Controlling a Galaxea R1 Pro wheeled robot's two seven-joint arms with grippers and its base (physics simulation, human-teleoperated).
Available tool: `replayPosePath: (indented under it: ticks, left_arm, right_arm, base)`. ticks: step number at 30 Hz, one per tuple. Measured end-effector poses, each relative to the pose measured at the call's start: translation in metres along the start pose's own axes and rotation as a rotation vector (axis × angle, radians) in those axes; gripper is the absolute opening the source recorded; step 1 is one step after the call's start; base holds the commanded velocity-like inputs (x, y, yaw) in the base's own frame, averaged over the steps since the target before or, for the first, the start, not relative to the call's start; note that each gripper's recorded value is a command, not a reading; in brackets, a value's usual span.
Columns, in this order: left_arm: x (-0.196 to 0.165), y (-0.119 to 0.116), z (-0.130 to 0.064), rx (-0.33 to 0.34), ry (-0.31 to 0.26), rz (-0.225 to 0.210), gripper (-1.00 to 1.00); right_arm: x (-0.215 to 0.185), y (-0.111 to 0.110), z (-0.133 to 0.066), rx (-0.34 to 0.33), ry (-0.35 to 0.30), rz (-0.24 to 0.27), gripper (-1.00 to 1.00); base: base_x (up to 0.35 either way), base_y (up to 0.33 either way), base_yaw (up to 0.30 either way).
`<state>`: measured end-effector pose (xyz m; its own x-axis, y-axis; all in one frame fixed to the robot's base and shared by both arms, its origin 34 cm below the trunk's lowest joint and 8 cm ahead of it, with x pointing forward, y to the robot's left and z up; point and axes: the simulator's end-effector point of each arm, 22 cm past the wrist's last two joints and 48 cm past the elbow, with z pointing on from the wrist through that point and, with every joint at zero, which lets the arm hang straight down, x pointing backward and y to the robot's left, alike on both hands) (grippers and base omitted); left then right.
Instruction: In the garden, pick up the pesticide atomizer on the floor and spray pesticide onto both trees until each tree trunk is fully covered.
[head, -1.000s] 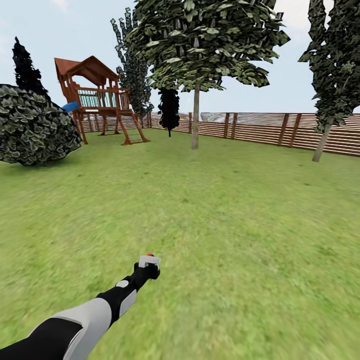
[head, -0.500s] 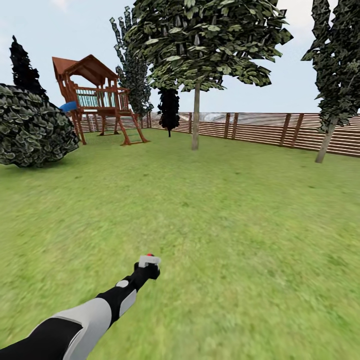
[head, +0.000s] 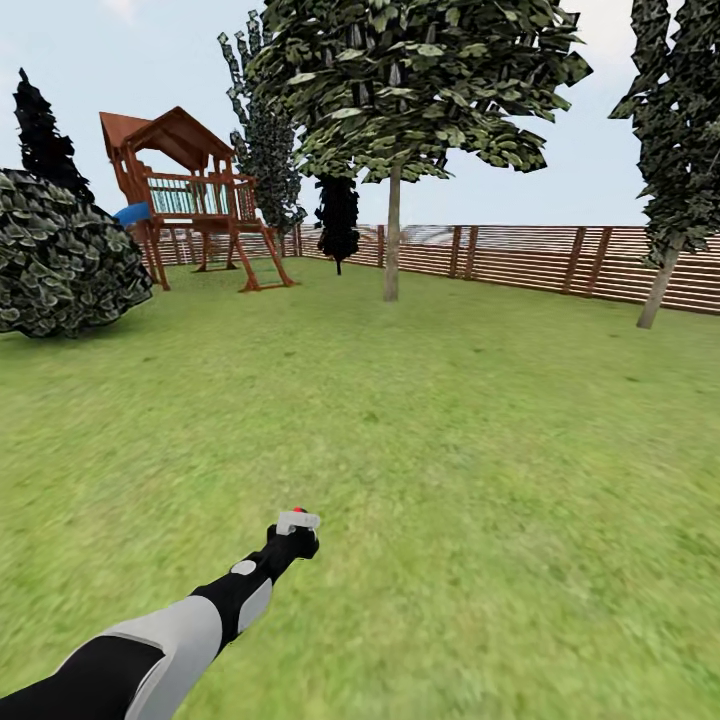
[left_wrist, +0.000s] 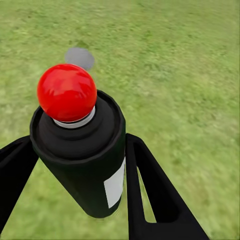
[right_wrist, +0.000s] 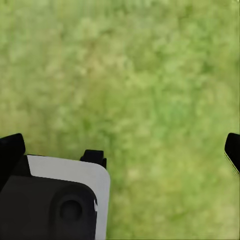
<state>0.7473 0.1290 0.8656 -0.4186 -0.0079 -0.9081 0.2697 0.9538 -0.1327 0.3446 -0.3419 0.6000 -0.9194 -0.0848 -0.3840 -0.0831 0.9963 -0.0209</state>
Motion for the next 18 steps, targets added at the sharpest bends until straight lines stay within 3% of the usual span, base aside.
replayPosePath:
  ticks: [18]
  left_arm:
    - [0.0000, 0.0000, 0.0000, 0.000, 0.000, 0.000, -1.00]
  right_arm:
    - [0.0000, 0.0000, 0.0000, 0.000, 0.000, 0.000, 1.00]
  base:
    - [0.350, 0.000, 0.000]
